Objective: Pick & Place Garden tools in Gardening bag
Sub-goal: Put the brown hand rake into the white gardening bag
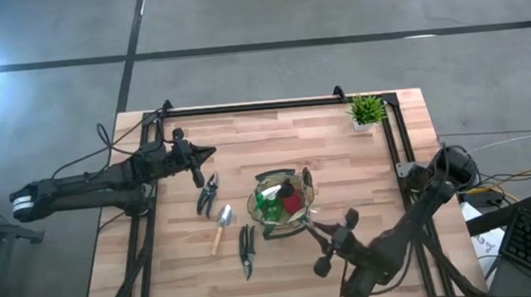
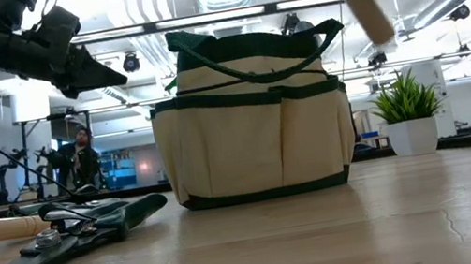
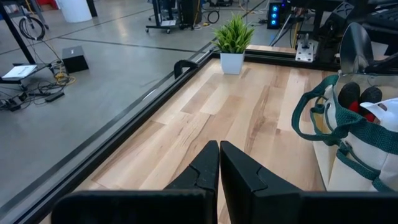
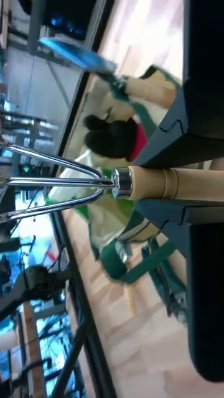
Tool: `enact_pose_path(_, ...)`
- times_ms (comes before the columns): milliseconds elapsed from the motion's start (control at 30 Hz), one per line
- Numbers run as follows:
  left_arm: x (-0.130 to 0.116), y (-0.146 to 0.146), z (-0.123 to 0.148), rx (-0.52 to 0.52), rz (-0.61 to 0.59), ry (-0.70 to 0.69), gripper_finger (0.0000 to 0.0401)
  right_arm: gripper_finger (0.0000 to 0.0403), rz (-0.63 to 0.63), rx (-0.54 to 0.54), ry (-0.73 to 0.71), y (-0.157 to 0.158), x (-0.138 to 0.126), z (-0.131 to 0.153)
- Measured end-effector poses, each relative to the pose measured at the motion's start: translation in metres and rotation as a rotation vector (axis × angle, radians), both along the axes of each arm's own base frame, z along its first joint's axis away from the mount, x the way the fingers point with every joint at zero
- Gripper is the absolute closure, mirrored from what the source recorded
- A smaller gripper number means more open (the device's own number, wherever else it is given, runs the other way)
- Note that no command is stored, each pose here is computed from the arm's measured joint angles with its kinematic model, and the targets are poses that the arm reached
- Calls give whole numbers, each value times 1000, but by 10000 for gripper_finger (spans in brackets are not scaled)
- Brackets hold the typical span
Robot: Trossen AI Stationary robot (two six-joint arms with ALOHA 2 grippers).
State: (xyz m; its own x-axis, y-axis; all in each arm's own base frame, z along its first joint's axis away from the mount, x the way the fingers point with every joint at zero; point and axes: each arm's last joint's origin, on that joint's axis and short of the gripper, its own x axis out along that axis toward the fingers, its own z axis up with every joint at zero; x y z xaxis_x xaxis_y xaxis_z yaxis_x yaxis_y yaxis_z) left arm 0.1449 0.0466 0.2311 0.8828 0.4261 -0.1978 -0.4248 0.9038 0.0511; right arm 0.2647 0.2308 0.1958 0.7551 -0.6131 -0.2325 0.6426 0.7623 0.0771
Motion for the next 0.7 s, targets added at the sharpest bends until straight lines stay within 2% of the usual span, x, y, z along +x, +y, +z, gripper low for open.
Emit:
enact_pose_path(100, 0, 0, 0, 0, 0, 1, 382, 353, -9, -11, 10, -1, 1, -8)
enact_pose_path(333, 0, 0, 0, -1, 0, 3, 382, 353, -74, -108, -41, -12, 3, -26)
enact_pose_path(533, 0, 0, 0, -1, 0, 3, 382, 353, -127, -74, -92, -26, 8, -35)
enact_pose_path(700, 0, 0, 0, -1, 0, 4, 382, 353, -149, -106, -125, -27, 14, -34)
